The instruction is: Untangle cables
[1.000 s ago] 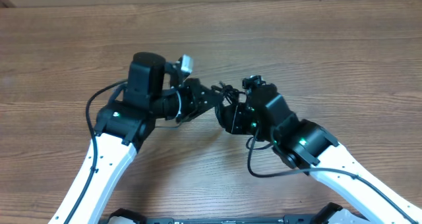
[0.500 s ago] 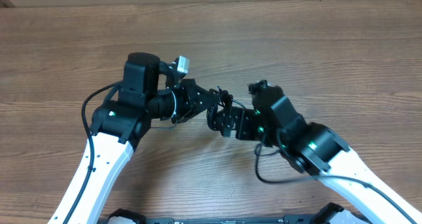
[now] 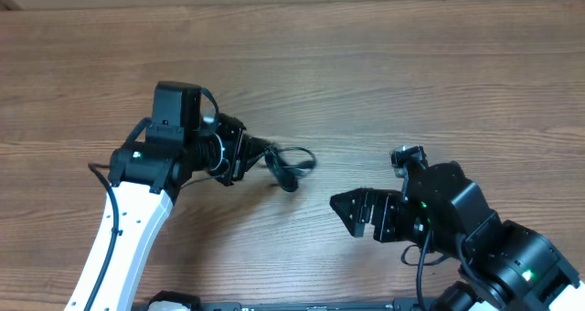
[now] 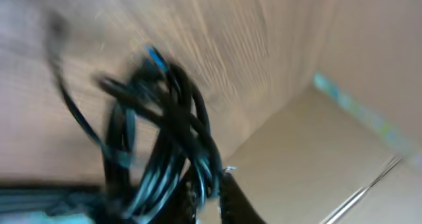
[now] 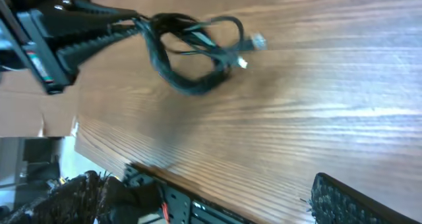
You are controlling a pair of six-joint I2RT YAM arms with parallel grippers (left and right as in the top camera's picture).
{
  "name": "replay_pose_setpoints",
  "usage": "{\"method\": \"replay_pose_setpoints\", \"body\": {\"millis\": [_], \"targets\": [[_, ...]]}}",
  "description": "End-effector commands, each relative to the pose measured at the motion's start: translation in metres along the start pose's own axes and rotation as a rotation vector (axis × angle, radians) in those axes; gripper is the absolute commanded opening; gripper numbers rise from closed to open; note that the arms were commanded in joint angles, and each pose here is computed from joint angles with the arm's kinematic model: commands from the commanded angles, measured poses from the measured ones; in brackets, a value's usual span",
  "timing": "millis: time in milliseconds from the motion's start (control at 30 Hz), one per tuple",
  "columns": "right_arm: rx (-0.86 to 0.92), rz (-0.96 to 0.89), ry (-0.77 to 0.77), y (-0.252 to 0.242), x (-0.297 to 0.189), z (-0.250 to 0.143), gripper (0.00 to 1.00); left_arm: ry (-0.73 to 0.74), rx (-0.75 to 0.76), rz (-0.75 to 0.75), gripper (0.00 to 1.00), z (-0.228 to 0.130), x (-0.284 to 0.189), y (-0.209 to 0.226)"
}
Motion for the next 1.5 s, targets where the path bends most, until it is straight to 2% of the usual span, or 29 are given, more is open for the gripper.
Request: {"method": "replay_pose_setpoints", "body": {"millis": [0, 167, 267, 467, 500, 600, 700, 833, 900, 1100, 1300, 1467], "targets": [[-0.024, -0.01, 0.051, 0.001, 0.009, -0.007, 1.0, -0.022, -0.331, -0.025, 0.04, 0.0, -0.006, -0.005], [-0.101, -0.067, 0.076, 0.009, 0.038, -0.016, 1.0, -0.04, -0.466, -0.019, 0.04, 0.002, -0.006, -0.003], [-0.146, -0.089, 0.089, 0.019, 0.063, -0.022, 1.0, -0.066, -0.485, -0.021, 0.04, 0.004, -0.006, -0.003], [-0.009, -0.182, 0.111, 0.025, 0.117, -0.032, 1.0, -0.077, -0.534, 0.053, 0.04, 0.002, -0.007, 0.01], [0.045, -0.214, 0.122, 0.022, 0.127, -0.034, 1.0, -0.114, -0.553, 0.084, 0.04, 0.004, -0.007, 0.017], [0.064, -0.237, 0.129, 0.019, 0.133, -0.036, 1.0, -0.179, -0.589, 0.15, 0.04, 0.006, -0.01, 0.03], [0.024, -0.233, 0.13, 0.019, 0.132, -0.035, 1.0, -0.176, -0.606, 0.179, 0.04, 0.004, -0.01, 0.035], [-0.117, -0.216, 0.135, 0.021, 0.134, -0.035, 1.0, -0.138, -0.623, 0.171, 0.04, 0.001, -0.009, 0.032], [-0.1, -0.206, 0.126, 0.022, 0.135, -0.035, 1.0, -0.134, -0.649, 0.165, 0.04, 0.001, -0.009, 0.031], [0.16, -0.216, 0.146, 0.024, 0.146, -0.046, 0.81, -0.143, -0.718, 0.158, 0.04, 0.001, -0.009, 0.031], [0.192, -0.165, 0.145, 0.032, 0.179, -0.064, 0.76, -0.149, -0.685, 0.104, 0.04, 0.005, -0.008, 0.022], [0.18, -0.19, 0.065, 0.027, 0.212, -0.062, 0.69, -0.149, -0.683, 0.102, 0.04, 0.005, -0.008, 0.022]]}}
Point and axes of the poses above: each gripper's point midway between its finger pads, its own x axis out along the fingers, its own y axis along the line the jaws close on, z = x × y, the point moved 8 cm from there along -x, back along the fingers, and after that the axes turned 5 degrees about x, right-handed, at the moved point
